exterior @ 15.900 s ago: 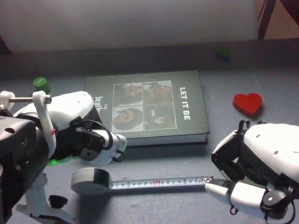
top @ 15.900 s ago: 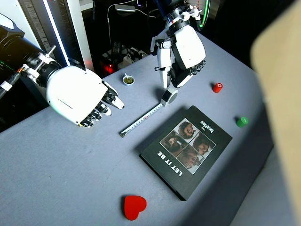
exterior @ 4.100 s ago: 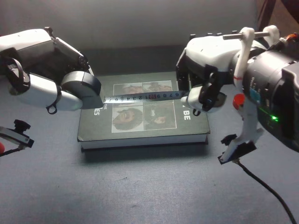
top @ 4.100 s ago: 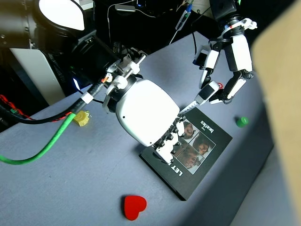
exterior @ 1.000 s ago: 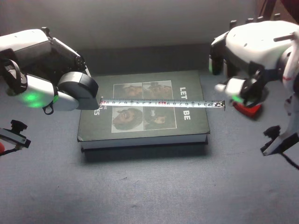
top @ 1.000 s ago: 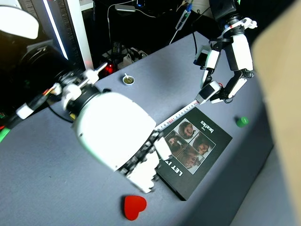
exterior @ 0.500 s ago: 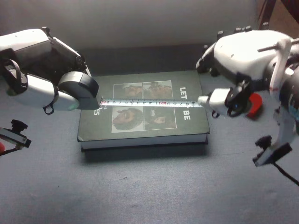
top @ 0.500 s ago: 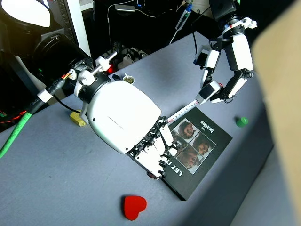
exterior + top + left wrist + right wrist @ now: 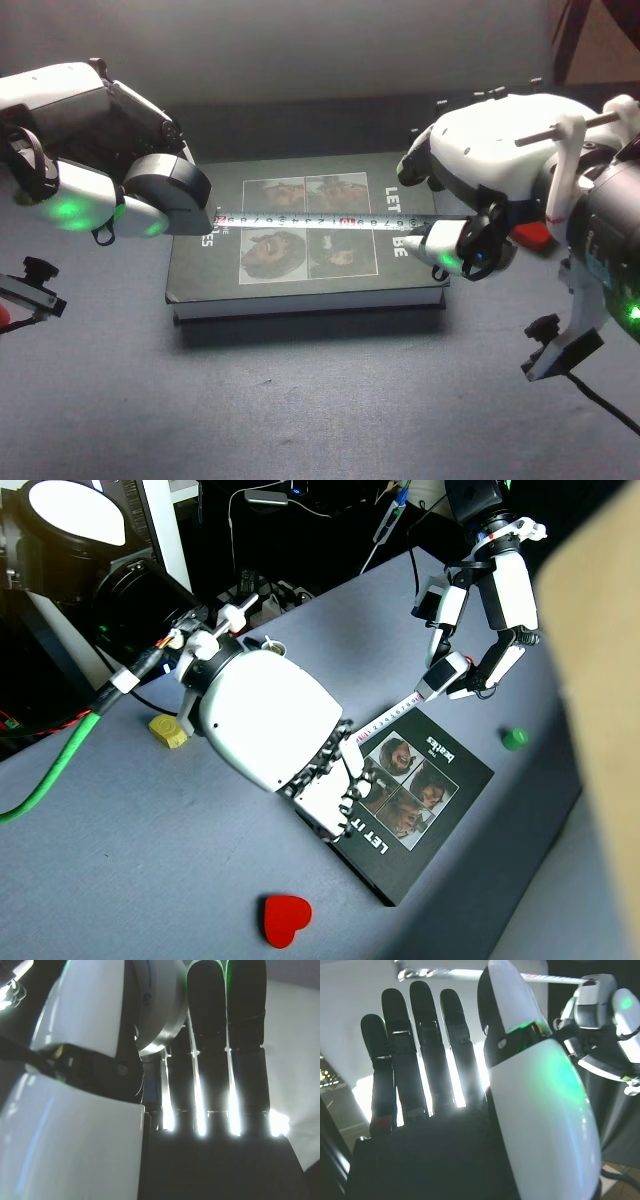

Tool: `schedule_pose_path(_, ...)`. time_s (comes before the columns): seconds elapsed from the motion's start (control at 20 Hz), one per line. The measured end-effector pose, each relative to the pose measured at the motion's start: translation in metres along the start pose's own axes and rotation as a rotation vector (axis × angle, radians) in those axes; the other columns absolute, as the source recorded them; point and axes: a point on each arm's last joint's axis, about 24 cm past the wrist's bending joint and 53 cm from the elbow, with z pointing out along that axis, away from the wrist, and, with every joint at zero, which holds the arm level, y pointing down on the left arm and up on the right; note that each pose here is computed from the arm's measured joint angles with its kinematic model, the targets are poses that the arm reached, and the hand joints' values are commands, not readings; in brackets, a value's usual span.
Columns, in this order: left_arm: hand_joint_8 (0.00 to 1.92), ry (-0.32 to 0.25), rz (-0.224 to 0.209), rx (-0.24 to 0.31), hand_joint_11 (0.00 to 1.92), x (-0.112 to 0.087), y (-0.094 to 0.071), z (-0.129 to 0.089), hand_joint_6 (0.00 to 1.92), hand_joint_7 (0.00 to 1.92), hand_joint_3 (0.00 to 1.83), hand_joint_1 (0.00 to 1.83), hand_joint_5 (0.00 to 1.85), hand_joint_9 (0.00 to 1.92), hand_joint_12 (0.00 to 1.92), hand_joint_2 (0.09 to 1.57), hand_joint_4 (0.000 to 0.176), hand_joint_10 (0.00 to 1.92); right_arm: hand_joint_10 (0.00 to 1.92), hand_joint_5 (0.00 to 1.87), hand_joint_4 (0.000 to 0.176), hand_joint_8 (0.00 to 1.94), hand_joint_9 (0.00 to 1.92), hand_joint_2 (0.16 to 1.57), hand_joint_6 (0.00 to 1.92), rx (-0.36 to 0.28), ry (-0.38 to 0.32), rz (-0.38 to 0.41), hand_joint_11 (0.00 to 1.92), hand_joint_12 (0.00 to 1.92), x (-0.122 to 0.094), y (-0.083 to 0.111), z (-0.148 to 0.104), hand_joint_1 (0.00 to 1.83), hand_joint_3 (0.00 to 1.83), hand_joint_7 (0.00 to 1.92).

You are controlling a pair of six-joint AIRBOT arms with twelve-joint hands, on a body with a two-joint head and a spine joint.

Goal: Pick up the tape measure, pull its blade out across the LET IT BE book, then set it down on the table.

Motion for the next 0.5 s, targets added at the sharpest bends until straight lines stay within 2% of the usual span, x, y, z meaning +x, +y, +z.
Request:
schedule_pose_path(0.3, 0.65, 0.0, -0.001, 0.0, 1.01, 0.0, 0.0, 0.0, 0.94, 1.1, 0.0, 1.38, 0.95, 1.07, 0.83, 1.07, 0.0, 1.04, 0.23, 0.62, 0.0, 0.01, 0.63, 1.14, 0.0, -0.042, -0.031, -0.026, 0.21, 1.19, -0.0014, 0.0096, 0.0034, 0.86, 0.0, 0.77)
schedule_pose_path(0.5, 0.62, 0.0, -0.005, 0.0, 1.02, -0.0001, -0.0001, 0.0, 0.92, 1.12, 0.0, 1.39, 0.95, 1.07, 0.83, 1.07, 0.0, 1.04, 0.23, 0.62, 0.0, 0.0, 0.63, 1.14, 0.0, -0.036, -0.02, -0.017, 0.21, 1.19, 0.0022, 0.0072, 0.0034, 0.87, 0.0, 0.77)
